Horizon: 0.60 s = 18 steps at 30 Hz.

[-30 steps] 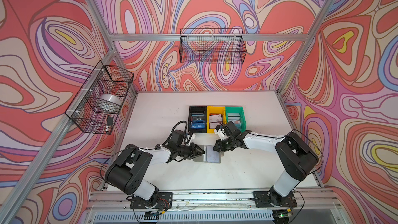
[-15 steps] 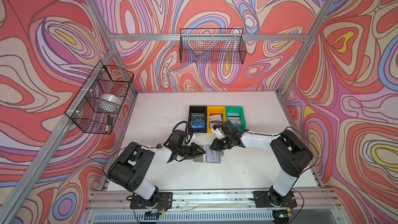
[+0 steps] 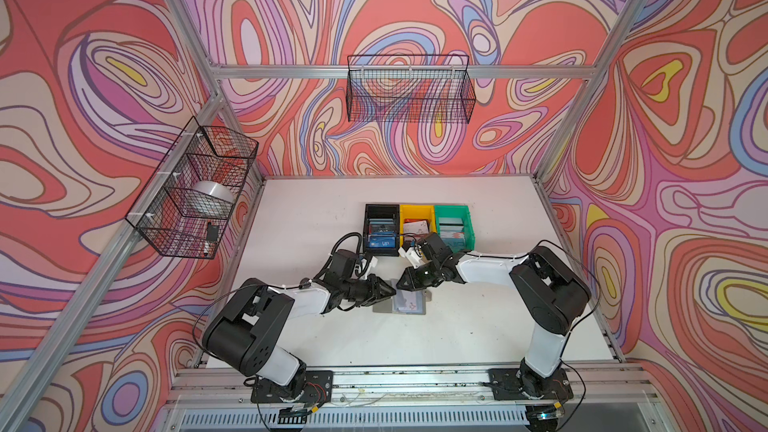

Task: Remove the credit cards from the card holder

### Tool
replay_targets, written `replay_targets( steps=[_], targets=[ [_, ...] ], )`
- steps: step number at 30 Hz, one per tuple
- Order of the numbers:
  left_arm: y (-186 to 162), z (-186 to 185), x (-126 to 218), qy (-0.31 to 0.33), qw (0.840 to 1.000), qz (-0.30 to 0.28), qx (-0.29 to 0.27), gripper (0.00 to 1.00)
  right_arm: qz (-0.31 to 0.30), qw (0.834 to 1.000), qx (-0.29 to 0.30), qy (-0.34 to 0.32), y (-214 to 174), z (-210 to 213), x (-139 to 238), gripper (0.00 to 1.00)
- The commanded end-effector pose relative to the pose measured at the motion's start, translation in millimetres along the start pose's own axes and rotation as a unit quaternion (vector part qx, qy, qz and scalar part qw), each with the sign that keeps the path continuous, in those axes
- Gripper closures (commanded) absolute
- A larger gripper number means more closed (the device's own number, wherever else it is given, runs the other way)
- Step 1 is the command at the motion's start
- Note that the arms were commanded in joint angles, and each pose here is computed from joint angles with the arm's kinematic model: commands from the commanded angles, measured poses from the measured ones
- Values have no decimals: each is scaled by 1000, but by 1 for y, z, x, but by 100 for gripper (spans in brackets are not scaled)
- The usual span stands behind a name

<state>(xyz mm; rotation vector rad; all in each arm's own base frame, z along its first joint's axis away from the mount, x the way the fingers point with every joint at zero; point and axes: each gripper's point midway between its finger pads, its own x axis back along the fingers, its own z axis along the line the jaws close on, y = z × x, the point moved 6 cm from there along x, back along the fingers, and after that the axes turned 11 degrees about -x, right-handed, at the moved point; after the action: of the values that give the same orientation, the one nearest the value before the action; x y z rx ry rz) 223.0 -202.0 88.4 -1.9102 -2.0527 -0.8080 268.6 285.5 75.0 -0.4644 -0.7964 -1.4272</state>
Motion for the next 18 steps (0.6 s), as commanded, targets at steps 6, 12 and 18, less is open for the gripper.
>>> replay_targets(
  steps=[6, 12, 18],
  targets=[
    [7, -11, 10, 32, 999, -4, -13, 69, 42, 999, -22, -6, -18, -10, -16, 82],
    [9, -7, 6, 22, 1000, -15, 0, 70, 45, 999, -28, 10, -20, -8, -17, 83],
    [5, 3, -7, -4, 1000, -15, 27, 70, 40, 999, -24, 19, -21, -3, -10, 83]
  ],
)
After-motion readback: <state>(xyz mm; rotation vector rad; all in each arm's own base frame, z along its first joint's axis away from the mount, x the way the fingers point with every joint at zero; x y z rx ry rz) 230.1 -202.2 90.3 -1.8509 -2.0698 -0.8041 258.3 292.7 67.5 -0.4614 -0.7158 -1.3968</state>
